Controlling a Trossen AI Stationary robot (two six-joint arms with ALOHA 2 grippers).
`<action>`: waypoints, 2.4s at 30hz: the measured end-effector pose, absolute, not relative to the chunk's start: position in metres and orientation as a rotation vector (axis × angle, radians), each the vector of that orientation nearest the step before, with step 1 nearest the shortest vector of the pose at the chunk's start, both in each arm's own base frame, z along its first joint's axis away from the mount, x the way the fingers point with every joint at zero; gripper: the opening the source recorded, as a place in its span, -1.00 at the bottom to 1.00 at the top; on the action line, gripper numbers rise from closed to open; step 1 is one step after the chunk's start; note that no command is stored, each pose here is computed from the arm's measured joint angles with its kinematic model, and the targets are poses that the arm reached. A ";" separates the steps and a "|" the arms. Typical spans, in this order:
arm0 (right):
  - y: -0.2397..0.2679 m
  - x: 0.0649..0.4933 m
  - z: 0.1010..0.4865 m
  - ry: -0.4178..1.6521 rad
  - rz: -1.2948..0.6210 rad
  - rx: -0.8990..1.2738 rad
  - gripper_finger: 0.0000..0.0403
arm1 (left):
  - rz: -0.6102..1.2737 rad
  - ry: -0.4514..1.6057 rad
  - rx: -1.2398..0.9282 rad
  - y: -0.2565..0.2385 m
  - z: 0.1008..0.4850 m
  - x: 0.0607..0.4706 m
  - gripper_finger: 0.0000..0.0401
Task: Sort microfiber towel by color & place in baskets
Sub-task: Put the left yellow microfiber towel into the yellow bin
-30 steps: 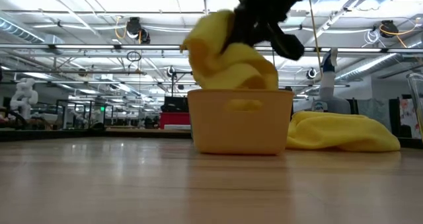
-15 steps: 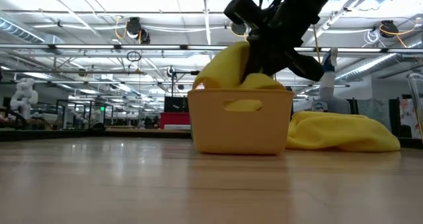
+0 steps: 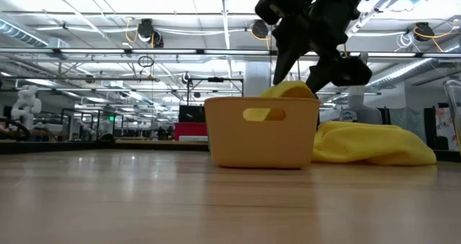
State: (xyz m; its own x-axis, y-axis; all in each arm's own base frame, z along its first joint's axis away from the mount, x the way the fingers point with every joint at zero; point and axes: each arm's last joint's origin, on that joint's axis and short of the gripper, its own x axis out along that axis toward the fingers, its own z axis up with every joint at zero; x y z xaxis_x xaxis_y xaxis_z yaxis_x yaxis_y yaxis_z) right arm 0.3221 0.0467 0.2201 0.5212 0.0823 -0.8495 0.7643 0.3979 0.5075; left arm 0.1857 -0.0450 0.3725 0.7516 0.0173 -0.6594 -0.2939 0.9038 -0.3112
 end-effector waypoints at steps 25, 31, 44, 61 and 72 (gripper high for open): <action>-0.020 0.316 0.225 1.017 -0.394 0.830 -0.93 | 0.481 0.627 -0.338 -0.027 0.359 0.191 -0.09; -0.024 0.330 0.189 1.127 -0.369 0.793 -0.92 | 0.518 0.702 -0.329 -0.022 0.332 0.193 -0.09; -0.023 0.334 0.200 1.100 -0.348 0.825 -0.99 | 0.486 0.755 -0.369 -0.018 0.322 0.194 -0.09; -0.039 0.327 0.265 1.110 -0.609 0.647 -1.00 | 0.442 0.752 -0.497 -0.024 0.322 0.195 -0.09; -0.031 0.357 0.194 1.365 -0.527 0.637 -1.00 | 0.337 0.685 -0.617 -0.053 0.328 0.196 -0.09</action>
